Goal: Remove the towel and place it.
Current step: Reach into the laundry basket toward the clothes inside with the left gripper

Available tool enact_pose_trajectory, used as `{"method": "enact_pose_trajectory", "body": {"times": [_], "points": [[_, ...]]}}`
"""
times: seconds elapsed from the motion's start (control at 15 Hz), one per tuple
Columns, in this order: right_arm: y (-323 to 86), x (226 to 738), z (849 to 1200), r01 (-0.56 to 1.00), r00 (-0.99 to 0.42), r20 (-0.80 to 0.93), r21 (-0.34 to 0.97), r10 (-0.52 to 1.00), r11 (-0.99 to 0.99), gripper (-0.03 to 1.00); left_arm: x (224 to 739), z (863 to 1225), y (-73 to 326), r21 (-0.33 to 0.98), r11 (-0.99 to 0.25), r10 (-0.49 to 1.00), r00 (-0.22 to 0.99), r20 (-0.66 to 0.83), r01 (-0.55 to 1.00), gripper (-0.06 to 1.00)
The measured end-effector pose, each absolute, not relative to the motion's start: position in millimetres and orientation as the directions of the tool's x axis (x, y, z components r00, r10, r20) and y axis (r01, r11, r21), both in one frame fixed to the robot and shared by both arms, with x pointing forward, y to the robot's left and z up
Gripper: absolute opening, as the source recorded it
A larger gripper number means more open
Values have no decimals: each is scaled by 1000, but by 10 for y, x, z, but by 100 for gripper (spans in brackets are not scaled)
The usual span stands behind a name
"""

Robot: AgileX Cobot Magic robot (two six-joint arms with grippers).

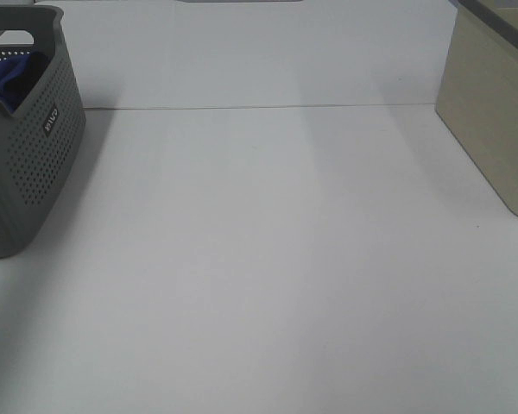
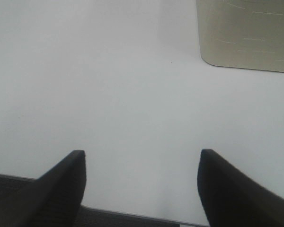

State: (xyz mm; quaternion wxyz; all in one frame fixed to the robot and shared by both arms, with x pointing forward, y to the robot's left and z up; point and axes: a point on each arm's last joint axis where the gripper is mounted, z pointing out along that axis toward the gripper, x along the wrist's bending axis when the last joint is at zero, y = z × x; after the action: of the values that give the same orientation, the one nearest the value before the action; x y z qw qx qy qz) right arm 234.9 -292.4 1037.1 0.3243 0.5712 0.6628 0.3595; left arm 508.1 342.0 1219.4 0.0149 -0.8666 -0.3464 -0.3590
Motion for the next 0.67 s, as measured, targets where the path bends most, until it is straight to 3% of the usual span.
{"method": "enact_pose_trajectory", "body": {"times": [0.07,0.27,0.67], "points": [[-2924,2349,10371,524,-137,-19,847,990,89,67,5413,12137,3500,104,-800,497,557,665,590,97],[-2924,2349,10371,524,-137,-19,847,990,89,67,5943,11664,3581,-51,-844,409,700,586,535,97],[-2924,2349,10371,524,-137,-19,847,990,89,67,6498,10529,4029,-202,-810,463,812,357,551,96]]}}
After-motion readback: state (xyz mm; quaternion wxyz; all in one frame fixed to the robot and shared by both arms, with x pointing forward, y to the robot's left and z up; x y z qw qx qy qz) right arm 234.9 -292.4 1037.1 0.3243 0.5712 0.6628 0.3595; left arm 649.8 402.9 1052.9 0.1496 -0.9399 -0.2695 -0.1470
